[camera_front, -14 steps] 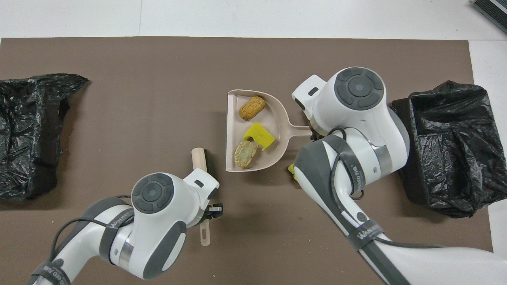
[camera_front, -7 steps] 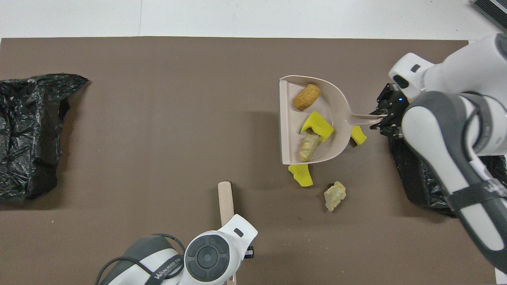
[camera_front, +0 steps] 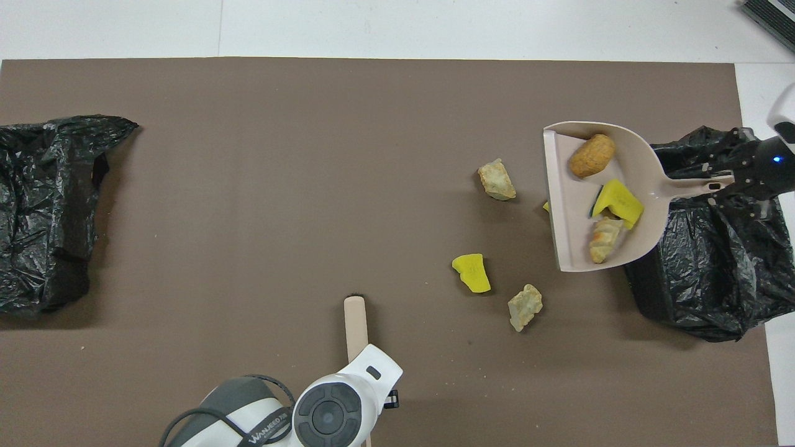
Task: Sweep and dump trash in bin
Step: 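Carry the loaded dustpan with the right gripper over the black bag, then tip the dustpan with the right gripper to dump debris into the bag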
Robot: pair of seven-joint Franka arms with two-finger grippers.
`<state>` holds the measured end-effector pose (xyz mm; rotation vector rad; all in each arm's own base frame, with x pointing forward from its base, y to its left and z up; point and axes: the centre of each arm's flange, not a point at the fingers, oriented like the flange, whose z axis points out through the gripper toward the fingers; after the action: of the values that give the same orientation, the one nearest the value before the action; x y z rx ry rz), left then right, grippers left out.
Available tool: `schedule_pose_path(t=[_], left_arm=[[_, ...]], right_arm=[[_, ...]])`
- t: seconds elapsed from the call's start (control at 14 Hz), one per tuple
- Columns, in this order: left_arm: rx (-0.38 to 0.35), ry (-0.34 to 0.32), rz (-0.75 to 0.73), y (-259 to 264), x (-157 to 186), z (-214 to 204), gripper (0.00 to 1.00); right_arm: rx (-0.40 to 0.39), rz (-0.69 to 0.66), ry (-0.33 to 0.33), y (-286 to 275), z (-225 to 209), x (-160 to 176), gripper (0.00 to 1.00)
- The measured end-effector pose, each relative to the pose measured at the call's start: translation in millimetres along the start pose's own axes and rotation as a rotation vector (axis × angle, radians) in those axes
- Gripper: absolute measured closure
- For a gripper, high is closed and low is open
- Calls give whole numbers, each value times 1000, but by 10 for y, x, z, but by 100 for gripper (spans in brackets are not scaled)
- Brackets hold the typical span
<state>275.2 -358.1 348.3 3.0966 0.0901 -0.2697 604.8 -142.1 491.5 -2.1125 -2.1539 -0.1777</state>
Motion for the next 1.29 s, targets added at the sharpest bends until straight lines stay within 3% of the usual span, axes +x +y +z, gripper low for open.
schedule_pose_path(t=[0.22, 0.43, 0.86, 1.08, 1.29], left_arm=[[-25, 61, -88, -284, 573, -336, 1], [-53, 98, -136, -803, 1229, -657, 0], [-77, 126, -56, -1691, 2230, -1291, 0], [-80, 130, 0, -2115, 2448, -1595, 0], [-71, 121, 72, -2481, 2580, -1941, 0]], right_arm=[[0, 73, -55, -196, -119, -621, 68], [74, 67, -262, -373, -207, -1032, 68], [124, 180, -600, -412, -330, -1202, 68], [137, 168, -752, -337, -299, -1022, 68], [145, 80, -886, -276, -268, -634, 68]])
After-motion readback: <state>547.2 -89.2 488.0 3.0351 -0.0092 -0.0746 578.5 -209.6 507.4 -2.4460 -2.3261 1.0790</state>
